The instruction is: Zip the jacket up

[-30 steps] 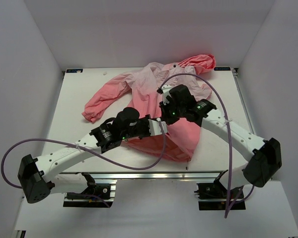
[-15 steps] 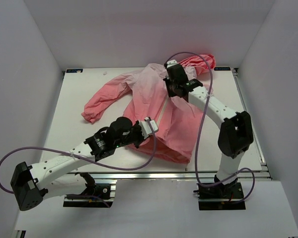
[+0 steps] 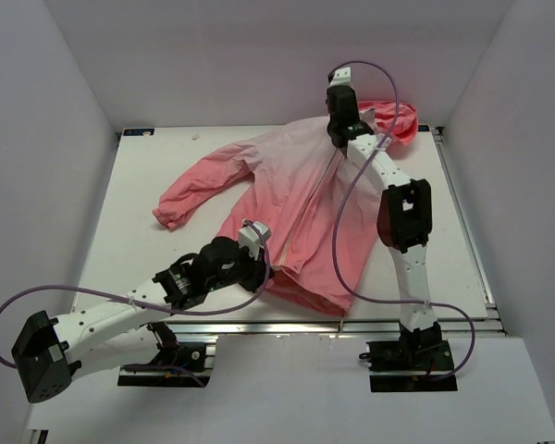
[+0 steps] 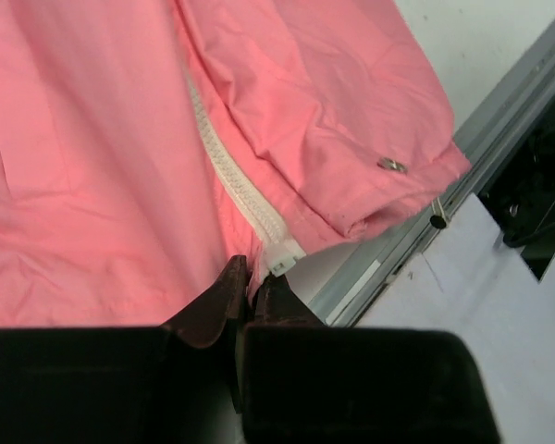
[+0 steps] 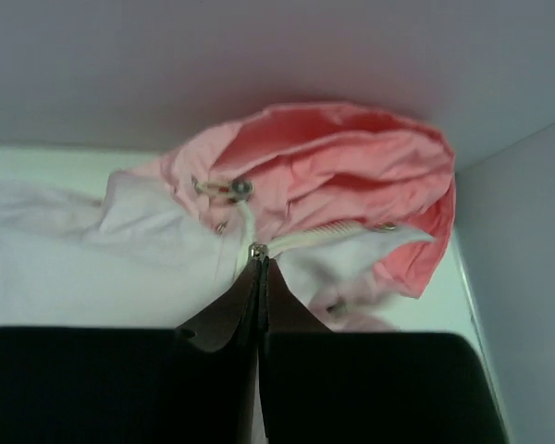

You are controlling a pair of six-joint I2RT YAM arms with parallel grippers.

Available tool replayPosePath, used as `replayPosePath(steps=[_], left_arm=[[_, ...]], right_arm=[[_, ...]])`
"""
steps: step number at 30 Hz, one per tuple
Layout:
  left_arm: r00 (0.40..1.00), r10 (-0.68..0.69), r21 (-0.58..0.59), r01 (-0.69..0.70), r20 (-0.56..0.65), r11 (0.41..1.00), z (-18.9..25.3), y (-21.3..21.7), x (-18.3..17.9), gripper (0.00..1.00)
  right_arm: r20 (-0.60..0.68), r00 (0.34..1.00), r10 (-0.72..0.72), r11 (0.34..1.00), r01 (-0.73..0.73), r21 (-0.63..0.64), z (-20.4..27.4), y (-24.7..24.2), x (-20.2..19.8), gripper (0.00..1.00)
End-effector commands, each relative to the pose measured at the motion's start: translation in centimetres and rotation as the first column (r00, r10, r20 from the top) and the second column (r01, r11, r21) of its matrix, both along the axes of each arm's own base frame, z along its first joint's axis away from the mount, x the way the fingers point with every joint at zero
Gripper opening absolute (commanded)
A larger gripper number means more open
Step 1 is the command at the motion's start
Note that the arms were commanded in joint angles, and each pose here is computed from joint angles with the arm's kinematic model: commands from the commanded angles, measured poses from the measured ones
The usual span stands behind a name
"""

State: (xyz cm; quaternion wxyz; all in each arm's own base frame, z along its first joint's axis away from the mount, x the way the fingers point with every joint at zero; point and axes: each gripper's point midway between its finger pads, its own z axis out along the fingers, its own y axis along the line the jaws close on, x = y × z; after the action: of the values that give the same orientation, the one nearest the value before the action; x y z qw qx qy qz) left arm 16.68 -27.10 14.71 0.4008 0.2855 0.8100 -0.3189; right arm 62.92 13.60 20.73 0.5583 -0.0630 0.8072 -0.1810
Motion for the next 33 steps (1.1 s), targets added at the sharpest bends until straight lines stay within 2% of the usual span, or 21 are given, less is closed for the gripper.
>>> replayPosePath(steps=[1,3,6,10,13,16,17,18,19,20,21,23,25,26,27,29,30,32,33], left_arm=[[0.957,0.109,0.045,-0.101,-0.270,0.994,-3.8,2.0,-3.3,0.00],[0.939,0.144,0.054,-0.134,-0.314,0.990,-4.5,2.8,-4.0,0.00],[0.912,0.195,0.034,-0.196,-0.360,0.980,-4.2,3.6,-4.6,0.00],[0.862,0.285,0.073,-0.281,-0.418,0.957,-4.4,5.8,-5.6,0.00],[0.847,0.345,0.072,-0.347,-0.404,0.935,-4.1,6.9,-5.2,0.00],[0.846,0.401,0.061,-0.406,-0.351,0.912,-3.1,7.5,-3.8,0.00],[0.849,0.409,0.053,-0.417,-0.334,0.908,-2.4,7.3,-3.3,0.11],[0.849,0.418,0.055,-0.424,-0.324,0.904,-1.9,7.3,-3.0,0.38],[0.845,0.432,0.063,-0.436,-0.315,0.898,-1.5,7.4,-2.8,0.97],[0.833,0.459,0.112,-0.447,-0.310,0.887,-1.8,8.0,-2.7,0.98],[0.837,0.457,0.097,-0.450,-0.301,0.888,-0.2,7.8,-2.4,0.98],[0.824,0.493,0.146,-0.471,-0.278,0.870,0.4,8.9,-2.4,0.98],[0.818,0.513,0.110,-0.502,-0.261,0.858,3.4,9.1,-1.8,0.98],[0.808,0.529,0.108,-0.520,-0.260,0.847,4.3,9.5,-1.8,0.98],[0.797,0.552,0.056,-0.557,-0.245,0.829,6.8,9.6,-1.2,0.98],[0.767,0.600,0.042,-0.608,-0.227,0.793,8.6,10.5,-0.6,0.98],[0.736,0.651,0.041,-0.656,-0.189,0.754,9.3,11.3,0.3,0.98],[0.710,0.687,0.010,-0.694,-0.156,0.719,11.9,11.9,1.2,0.98],[0.689,0.716,0.007,-0.720,-0.113,0.694,12.6,12.3,2.1,0.98]], right_arm=[[0.372,0.904,-0.211,0.976,0.215,0.031,10.4,-6.9,4.0,0.00],[0.441,0.863,-0.246,0.966,0.258,0.034,12.1,-8.8,4.6,0.00],[0.487,0.835,-0.255,0.960,0.280,0.022,12.2,-10.9,5.4,0.00],[0.515,0.806,-0.292,0.953,0.293,0.082,12.6,-15.1,6.3,0.00],[0.516,0.816,-0.261,0.962,0.267,0.065,13.1,-15.6,6.5,0.00],[0.479,0.864,-0.156,0.986,0.161,0.030,13.0,-13.9,6.7,0.00],[0.422,0.900,-0.110,0.994,0.101,0.044,11.0,-12.6,6.8,0.00],[0.390,0.918,-0.073,0.997,0.055,0.059,10.3,-11.7,6.7,0.00],[0.388,0.921,-0.033,0.996,-0.001,0.085,11.8,-10.8,5.8,0.03],[0.372,0.928,0.027,0.990,-0.075,0.116,11.8,-9.5,5.4,0.12],[0.324,0.945,0.036,0.979,-0.099,0.180,9.5,-8.8,4.9,0.32],[0.340,0.934,0.108,0.959,-0.188,0.211,12.1,-7.2,3.0,0.41],[0.321,0.940,0.118,0.942,-0.208,0.262,13.0,-6.8,1.2,0.53],[0.313,0.941,0.132,0.935,-0.223,0.277,13.4,-6.5,0.6,0.74],[0.315,0.940,0.128,0.926,-0.227,0.302,14.9,-6.5,-0.7,0.89],[0.265,0.956,0.127,0.908,-0.219,0.356,14.0,-6.2,-2.4,0.89],[0.285,0.949,0.134,0.898,-0.238,0.370,16.0,-6.2,-4.0,0.89],[0.210,0.970,0.123,0.876,-0.205,0.437,13.7,-6.0,-6.2,0.89],[0.232,0.966,0.111,0.863,-0.209,0.461,15.6,-6.2,-8.4,0.90]])
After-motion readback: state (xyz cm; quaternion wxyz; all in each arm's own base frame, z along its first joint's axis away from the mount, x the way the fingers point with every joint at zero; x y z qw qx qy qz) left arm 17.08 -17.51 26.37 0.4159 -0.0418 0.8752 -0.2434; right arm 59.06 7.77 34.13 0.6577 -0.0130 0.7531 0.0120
